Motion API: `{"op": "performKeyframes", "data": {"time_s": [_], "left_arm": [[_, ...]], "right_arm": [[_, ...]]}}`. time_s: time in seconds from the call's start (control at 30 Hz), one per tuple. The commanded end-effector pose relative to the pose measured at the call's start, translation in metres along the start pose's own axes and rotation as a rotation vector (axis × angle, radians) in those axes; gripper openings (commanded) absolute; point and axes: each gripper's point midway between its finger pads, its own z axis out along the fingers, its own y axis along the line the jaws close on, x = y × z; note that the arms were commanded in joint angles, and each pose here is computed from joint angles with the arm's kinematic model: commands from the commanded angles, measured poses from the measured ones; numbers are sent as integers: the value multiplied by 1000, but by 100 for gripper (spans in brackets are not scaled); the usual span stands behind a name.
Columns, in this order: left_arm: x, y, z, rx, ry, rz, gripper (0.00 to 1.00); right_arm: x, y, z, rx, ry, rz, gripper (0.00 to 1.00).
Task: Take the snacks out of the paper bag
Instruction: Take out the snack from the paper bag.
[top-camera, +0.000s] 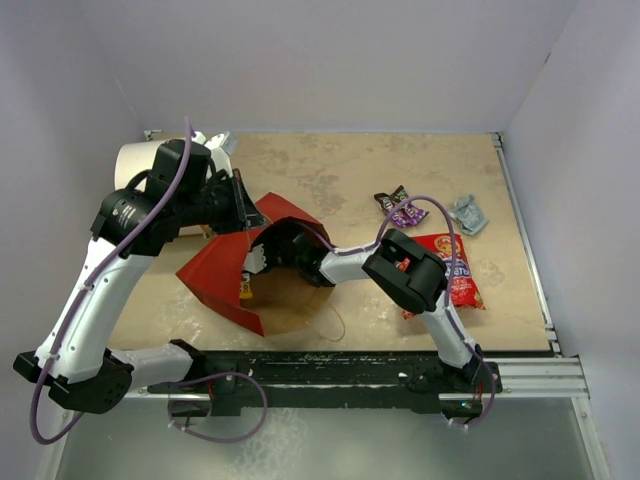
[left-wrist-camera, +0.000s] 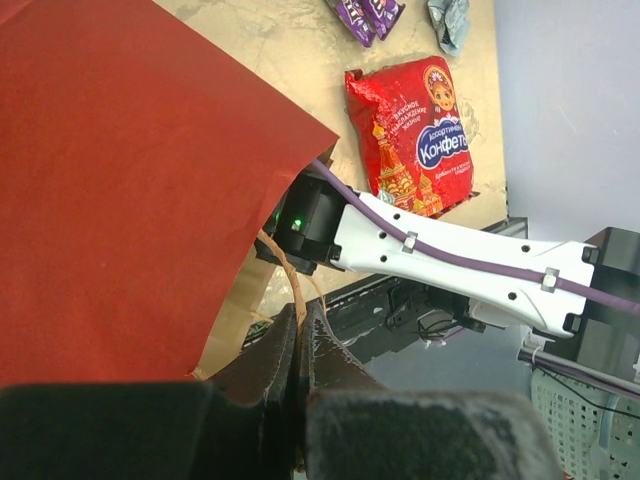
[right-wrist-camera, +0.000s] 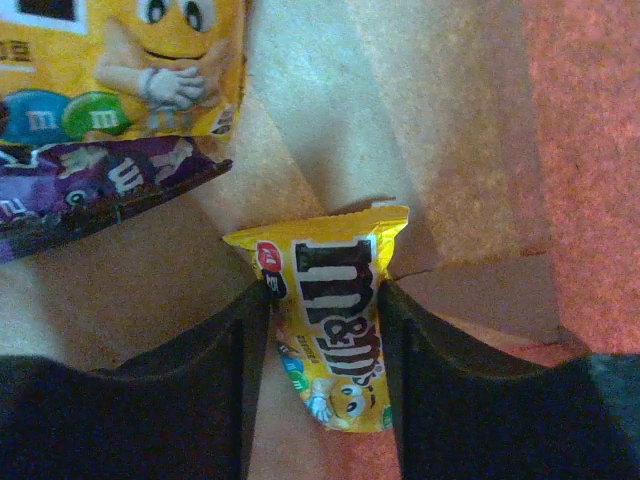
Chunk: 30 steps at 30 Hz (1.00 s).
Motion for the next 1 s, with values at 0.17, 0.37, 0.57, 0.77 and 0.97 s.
{"op": "performKeyframes", "data": {"time_s": [0.17,0.37,0.57,0.77,0.97], "left_arm": [[-7,-7,-19,30,-55,-5,0],[-10,-3,-20,11,-82,-17,0],[-18,-6,-21,22,-120,-7,0],[-22,-9,-17,45,-143,-1,0],[-27,-9,-12,51,-159,25,0]], "right_arm": [[-17,-48,1,136,-54,22,31],[-43,-58,-18,145,-107,53,21],[-89,-36,-58,63,-218,181,17],[-134,-1,-126,-102,-350,341,18],[-156,5,-210,-178,-405,545,17]]}}
